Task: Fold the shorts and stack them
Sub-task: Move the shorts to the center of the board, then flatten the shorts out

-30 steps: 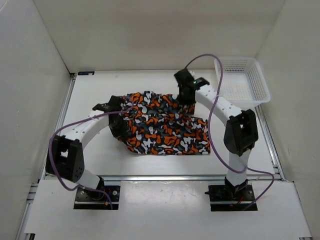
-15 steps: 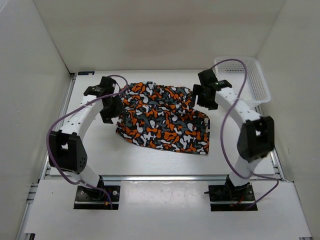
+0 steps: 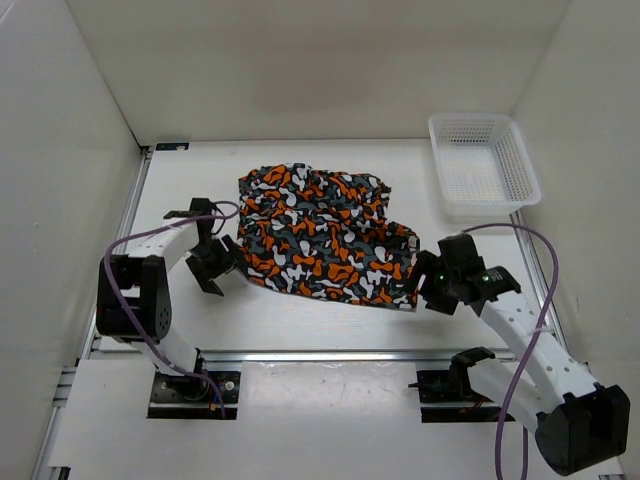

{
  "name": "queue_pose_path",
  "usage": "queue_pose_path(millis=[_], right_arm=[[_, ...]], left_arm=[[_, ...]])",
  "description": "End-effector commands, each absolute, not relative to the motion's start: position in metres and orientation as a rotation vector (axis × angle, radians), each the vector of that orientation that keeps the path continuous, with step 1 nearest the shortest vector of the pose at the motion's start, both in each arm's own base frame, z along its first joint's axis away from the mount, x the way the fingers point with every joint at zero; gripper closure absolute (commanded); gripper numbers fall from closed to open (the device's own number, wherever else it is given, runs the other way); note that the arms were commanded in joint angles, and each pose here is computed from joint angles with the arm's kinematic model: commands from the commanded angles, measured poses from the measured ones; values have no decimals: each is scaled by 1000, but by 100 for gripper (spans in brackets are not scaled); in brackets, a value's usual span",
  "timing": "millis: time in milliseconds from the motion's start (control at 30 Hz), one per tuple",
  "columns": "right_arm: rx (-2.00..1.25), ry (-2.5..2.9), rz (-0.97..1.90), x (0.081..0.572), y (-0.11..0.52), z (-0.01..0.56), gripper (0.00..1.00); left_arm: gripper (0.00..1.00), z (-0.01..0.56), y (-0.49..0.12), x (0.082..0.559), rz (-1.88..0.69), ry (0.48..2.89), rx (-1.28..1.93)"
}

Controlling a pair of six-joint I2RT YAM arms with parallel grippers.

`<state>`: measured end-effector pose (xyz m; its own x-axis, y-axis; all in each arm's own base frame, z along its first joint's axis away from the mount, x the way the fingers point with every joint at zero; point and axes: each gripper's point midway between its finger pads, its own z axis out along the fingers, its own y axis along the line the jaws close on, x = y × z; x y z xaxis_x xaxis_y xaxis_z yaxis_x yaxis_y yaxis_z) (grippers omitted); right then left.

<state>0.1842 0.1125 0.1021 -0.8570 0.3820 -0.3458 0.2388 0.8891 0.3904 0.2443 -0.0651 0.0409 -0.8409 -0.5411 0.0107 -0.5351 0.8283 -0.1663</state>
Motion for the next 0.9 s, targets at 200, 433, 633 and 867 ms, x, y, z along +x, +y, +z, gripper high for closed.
queue_pose_path(millis=[200,433,633,867], right_arm=[[822,2658,706,151,133,67,15],[984,2540,777,168,137,52,16],[1026,2569,709,181,136,33,23],[1046,2517,570,214,114,27,33]], left_arm=[[14,37,-78,307,-345,2872,-871],[37,25,-88,323,-343,2897,-835],[86,23,-87,325,-329,2897,-822],[90,26,-85,326,-320,2888,-805]])
